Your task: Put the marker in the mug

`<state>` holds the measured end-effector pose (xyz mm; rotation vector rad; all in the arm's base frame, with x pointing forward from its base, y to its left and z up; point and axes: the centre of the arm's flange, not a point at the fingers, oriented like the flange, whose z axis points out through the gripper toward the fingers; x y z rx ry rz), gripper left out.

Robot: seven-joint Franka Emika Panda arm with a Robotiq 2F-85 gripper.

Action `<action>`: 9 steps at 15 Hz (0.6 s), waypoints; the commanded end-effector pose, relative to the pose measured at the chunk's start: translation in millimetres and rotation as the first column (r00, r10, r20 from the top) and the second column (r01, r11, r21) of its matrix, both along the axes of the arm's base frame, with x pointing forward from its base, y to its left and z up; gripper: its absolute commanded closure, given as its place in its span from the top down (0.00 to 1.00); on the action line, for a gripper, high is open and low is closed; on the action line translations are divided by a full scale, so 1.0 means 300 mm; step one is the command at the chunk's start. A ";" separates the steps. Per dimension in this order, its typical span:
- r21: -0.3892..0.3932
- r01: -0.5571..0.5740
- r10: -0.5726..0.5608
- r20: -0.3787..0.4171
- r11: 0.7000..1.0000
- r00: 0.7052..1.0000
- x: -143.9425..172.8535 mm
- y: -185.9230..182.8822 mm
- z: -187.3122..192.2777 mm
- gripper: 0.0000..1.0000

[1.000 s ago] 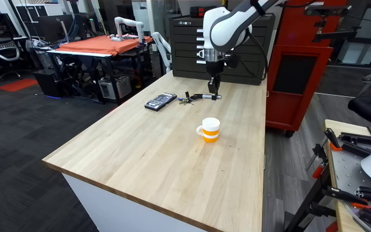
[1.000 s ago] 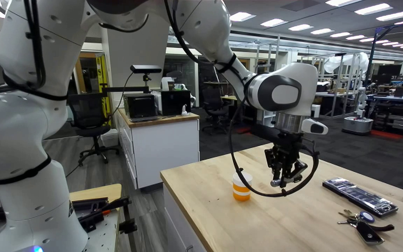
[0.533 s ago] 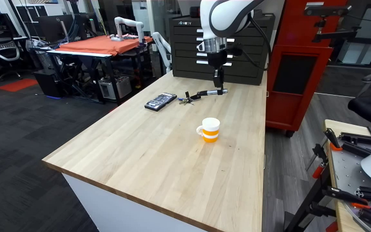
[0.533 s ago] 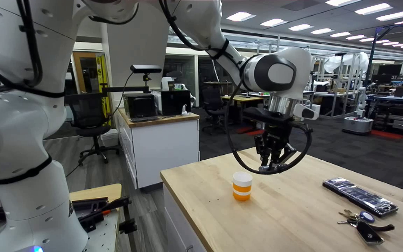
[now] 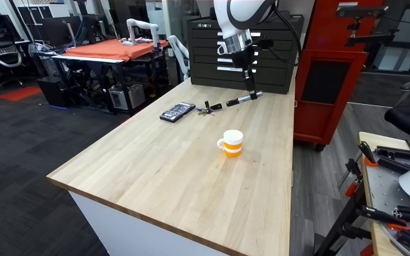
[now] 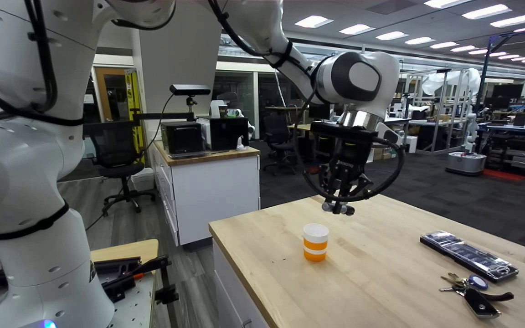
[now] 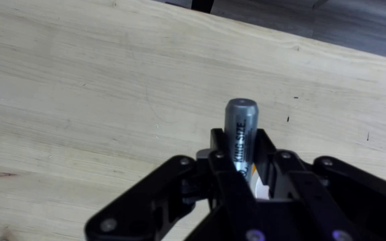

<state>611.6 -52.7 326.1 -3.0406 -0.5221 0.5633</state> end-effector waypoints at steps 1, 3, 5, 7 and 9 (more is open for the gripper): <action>-0.014 -0.081 0.080 -0.071 0.997 0.994 0.012 0.031 0.072 0.06; -0.016 -0.120 0.118 -0.105 0.993 0.987 0.023 0.056 0.092 0.06; -0.014 -0.153 0.150 -0.130 0.988 0.980 0.034 0.081 0.106 0.06; -0.008 -0.188 0.184 -0.157 0.982 0.970 0.049 0.109 0.108 0.06; -0.001 -0.216 0.213 -0.184 0.976 0.960 0.065 0.133 0.101 0.06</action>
